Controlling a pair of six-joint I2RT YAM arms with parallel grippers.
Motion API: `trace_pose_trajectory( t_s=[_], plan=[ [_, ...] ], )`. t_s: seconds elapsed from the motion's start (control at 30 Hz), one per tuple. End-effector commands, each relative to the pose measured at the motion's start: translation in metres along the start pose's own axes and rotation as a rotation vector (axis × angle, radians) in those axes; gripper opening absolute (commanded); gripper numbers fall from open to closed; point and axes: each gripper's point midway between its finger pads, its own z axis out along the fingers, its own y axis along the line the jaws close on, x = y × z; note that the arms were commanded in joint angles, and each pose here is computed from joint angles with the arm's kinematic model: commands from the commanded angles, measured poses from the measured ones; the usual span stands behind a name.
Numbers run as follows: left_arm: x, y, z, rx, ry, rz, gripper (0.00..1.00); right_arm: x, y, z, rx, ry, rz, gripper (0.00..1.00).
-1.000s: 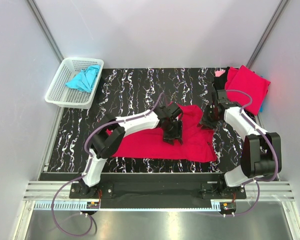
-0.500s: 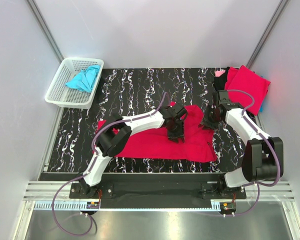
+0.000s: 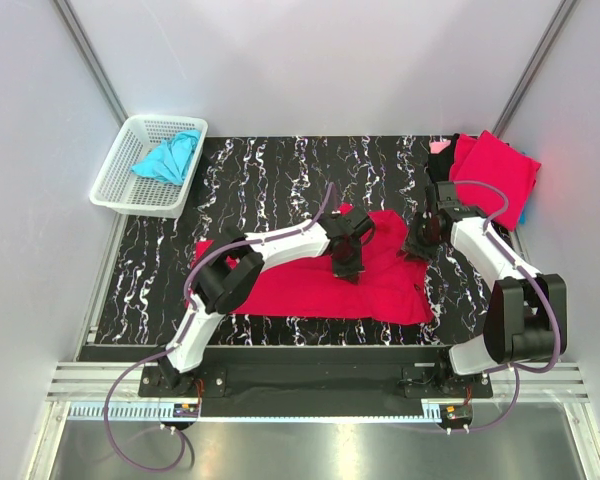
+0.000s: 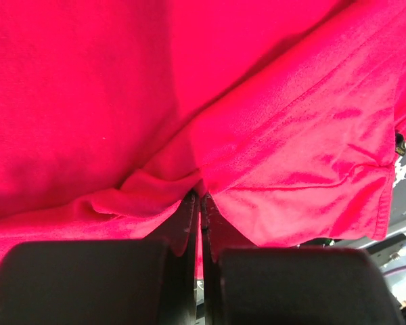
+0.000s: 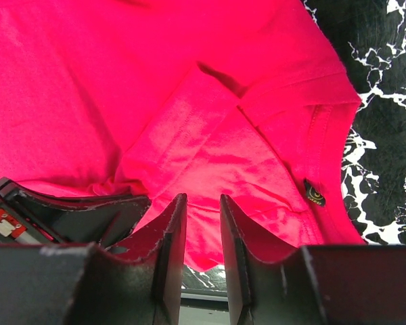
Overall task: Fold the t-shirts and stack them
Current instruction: Fold the tshirt
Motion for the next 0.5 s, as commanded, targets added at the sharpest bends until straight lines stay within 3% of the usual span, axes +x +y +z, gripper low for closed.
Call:
trace_pose_trajectory(
  t_s=[0.0,0.47],
  plan=[
    [-0.021,-0.008,-0.030,-0.010,-0.099,0.024,0.00,0.002,-0.003,-0.001,0.014,-0.005,-0.018,0.33],
    [-0.088,-0.009,-0.080,0.022,-0.257,0.020,0.00,0.010,-0.004,0.007,0.001,0.029,-0.027,0.32]
  ],
)
